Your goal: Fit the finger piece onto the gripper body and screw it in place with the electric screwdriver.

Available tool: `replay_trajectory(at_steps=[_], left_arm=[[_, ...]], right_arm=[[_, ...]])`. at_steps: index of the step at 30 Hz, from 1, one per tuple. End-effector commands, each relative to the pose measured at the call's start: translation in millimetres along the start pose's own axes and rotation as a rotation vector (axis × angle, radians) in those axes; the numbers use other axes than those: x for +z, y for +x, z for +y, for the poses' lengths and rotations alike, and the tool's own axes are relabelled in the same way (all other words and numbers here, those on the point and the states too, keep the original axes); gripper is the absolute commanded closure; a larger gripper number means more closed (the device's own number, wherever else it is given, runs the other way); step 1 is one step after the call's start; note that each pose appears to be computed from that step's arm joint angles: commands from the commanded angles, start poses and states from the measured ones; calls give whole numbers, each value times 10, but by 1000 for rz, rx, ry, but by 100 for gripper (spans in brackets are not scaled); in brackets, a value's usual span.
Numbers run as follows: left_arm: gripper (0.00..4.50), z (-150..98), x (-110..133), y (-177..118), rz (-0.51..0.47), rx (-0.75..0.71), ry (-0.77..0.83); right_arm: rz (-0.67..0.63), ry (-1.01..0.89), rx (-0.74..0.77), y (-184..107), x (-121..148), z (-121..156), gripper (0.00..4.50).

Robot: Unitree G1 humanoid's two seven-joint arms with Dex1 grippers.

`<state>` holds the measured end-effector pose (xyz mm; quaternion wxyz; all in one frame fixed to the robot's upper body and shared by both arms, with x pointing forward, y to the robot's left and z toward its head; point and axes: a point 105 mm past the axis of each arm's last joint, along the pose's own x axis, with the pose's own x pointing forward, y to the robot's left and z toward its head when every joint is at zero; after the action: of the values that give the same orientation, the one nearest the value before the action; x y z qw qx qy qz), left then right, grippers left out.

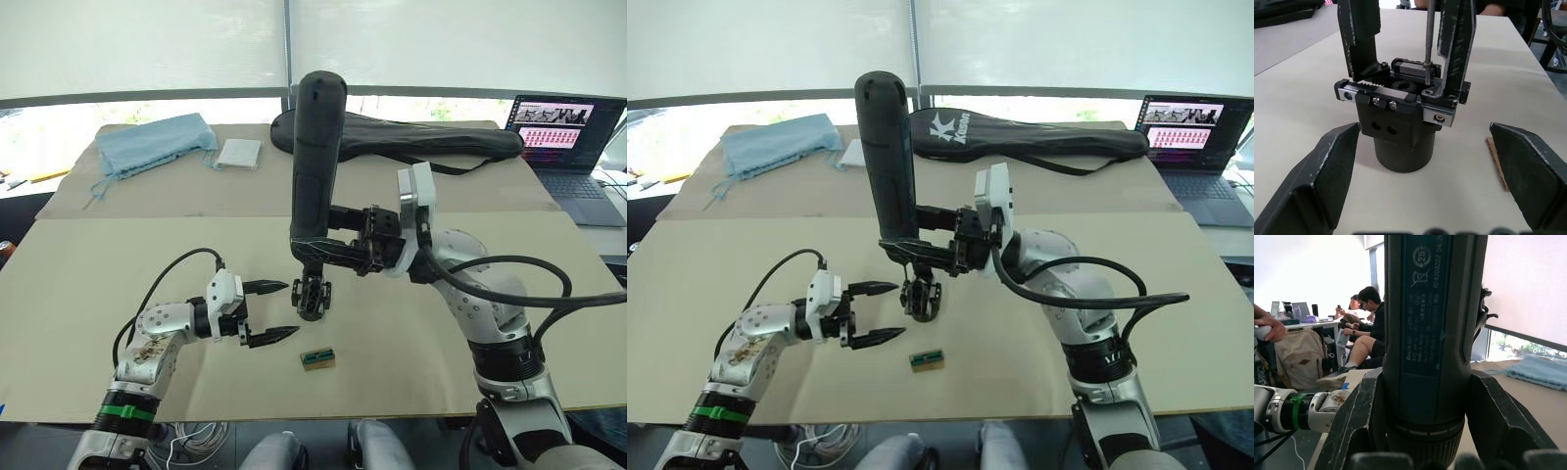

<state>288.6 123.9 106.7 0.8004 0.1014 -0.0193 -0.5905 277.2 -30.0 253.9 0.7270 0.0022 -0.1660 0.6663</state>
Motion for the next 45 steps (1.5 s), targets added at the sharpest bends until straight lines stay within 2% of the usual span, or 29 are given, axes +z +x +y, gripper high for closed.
replay_trajectory(at_steps=[1,25,45], left_arm=[[0,15,58,33,-19,-4,36],[0,-3,21,147,-43,-17,30],[0,-4,14,182,-52,-10,31]], right_arm=[[-39,-56,31,51,175,45,260],[-23,-50,24,9,53,61,260],[-21,-65,18,3,88,25,260]])
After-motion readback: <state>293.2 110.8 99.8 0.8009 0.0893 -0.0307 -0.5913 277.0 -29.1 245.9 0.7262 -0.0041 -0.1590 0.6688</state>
